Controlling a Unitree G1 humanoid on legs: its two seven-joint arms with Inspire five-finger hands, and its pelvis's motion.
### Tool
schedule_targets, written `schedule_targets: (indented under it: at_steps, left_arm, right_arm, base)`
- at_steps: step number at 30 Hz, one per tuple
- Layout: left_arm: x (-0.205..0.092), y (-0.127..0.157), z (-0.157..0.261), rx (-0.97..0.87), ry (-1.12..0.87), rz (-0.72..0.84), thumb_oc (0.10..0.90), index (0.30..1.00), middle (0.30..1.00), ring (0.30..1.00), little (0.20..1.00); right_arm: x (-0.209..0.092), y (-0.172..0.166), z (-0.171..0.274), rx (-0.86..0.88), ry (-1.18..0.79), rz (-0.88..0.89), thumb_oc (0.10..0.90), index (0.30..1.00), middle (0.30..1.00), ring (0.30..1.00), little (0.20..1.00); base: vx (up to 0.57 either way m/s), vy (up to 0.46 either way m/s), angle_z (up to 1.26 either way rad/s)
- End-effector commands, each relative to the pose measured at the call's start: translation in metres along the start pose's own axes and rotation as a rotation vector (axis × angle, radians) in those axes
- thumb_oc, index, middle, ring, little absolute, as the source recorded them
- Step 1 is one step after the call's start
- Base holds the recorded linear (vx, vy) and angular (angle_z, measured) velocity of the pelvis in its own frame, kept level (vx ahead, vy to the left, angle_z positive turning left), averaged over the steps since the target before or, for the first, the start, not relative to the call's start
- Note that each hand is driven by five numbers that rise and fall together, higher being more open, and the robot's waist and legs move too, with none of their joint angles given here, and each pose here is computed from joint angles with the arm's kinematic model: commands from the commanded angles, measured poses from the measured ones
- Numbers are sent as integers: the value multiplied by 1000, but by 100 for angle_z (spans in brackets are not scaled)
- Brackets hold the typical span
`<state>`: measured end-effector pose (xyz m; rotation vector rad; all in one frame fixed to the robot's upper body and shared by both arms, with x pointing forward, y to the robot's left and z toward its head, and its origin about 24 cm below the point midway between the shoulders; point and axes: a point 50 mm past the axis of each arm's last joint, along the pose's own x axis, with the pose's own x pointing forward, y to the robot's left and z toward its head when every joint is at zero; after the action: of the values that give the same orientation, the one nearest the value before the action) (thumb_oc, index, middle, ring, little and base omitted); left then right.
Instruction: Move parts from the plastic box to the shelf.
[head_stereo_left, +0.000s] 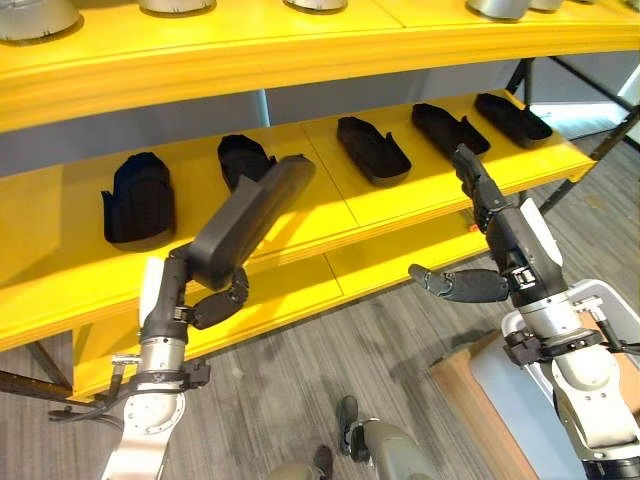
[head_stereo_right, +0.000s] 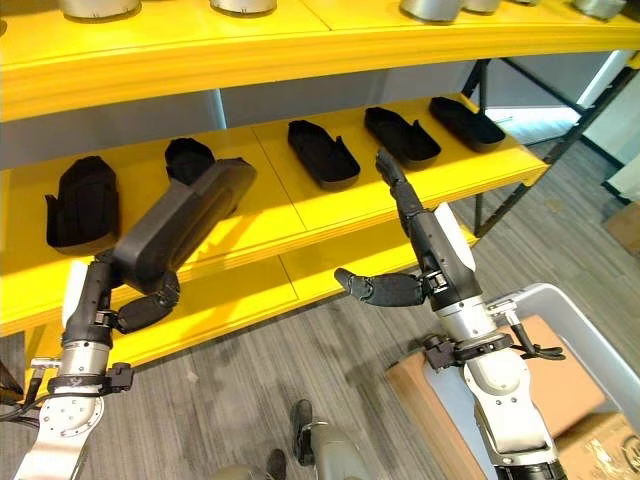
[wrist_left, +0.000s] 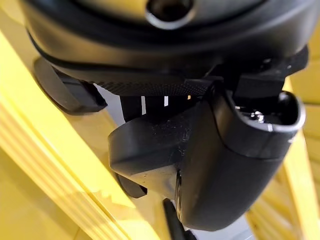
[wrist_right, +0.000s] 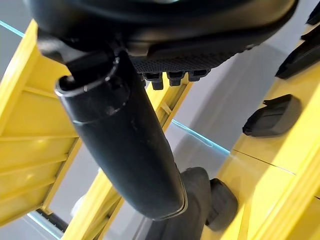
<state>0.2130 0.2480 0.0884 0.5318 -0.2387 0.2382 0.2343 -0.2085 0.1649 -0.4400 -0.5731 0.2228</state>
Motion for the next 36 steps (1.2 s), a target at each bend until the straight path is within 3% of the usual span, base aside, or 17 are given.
schedule_targets:
  at_steps: [1, 17, 22, 36]
  left_arm:
    - [18, 32, 61, 20, -363, 141, 400, 300, 300, 300, 300]
    - [15, 21, 61, -54, -348, 98, 400, 300, 300, 300, 300]
    - [15, 24, 66, -79, -373, 122, 400, 300, 300, 300, 300]
    - [15, 21, 70, -62, -402, 89, 400, 300, 300, 300, 300]
  right_arm:
    - [28, -24, 35, -52, -244, -72, 900, 1000, 1000, 1000, 1000]
    - [27, -32, 41, -47, -260, -63, 900, 1000, 1000, 1000, 1000]
    - [20, -37, 37, -50, -227, -104, 900, 1000, 1000, 1000, 1000]
    - [10, -38, 31, -99, -191, -161, 900, 1000, 1000, 1000, 1000]
  base:
    - [146, -129, 2]
    - [44, -102, 19]
    - [-29, 127, 69]
    - [40, 204, -9]
